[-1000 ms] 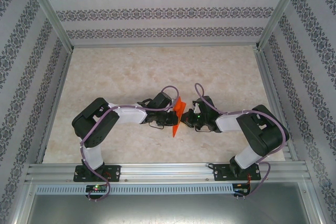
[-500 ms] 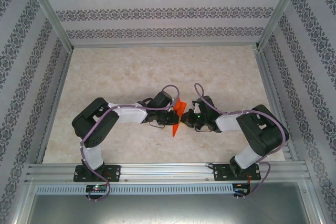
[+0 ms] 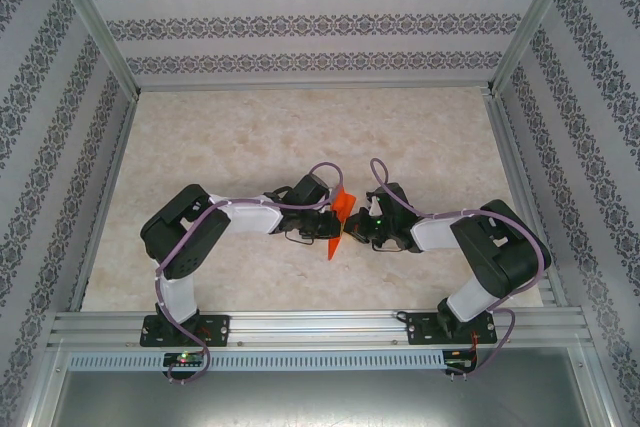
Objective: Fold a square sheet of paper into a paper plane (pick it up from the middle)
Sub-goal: Fold the wing for the fifth time at the center of the table.
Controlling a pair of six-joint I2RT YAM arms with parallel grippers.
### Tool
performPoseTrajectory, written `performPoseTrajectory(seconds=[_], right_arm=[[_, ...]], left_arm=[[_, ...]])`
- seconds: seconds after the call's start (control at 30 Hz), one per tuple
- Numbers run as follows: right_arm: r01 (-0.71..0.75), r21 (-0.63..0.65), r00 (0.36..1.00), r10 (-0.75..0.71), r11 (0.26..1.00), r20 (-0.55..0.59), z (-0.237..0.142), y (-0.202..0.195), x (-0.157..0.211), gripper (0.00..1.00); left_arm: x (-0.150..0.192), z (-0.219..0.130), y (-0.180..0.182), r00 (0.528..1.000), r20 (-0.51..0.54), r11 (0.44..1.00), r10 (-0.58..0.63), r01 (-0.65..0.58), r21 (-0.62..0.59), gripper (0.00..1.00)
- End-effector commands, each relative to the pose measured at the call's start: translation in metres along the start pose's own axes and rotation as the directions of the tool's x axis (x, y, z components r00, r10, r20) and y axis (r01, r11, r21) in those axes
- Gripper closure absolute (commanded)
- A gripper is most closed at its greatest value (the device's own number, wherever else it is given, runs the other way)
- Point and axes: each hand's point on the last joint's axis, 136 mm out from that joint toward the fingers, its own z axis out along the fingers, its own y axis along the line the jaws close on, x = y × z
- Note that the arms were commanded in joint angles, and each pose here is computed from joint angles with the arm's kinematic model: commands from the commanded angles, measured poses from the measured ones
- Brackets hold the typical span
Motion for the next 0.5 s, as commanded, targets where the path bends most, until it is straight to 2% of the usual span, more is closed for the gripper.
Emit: performPoseTrajectory(seconds=[0.0,0.07,0.2,0.47], right_arm=[[-0.007,0.066,1.0,0.008,0.998,-0.008,-0.001,-0.017,0.007,1.0],[-0.005,0.06,1.0,0.006,0.998,-0.007,-0.002,-0.015,0.007,1.0],[-0.003,0.044,1.0,0.003,0.999,0.003,-0.005,-0.01,0.005,1.0],[-0.002,0.019,0.999,0.001,1.0,0.036,-0.018,-0.002,-0.002,1.0]], left_arm=[[-0.002,0.006,0.009,1.0,-0.001,1.0,0.004,-0.004,-0.017,0.83],[-0.002,0.006,0.009,1.0,0.003,1.0,0.007,-0.007,-0.012,0.79],[-0.003,0.003,0.005,1.0,0.018,1.0,0.024,-0.024,0.008,0.64],[-0.004,-0.001,-0.001,0.998,0.037,0.998,0.043,-0.045,0.044,0.62]])
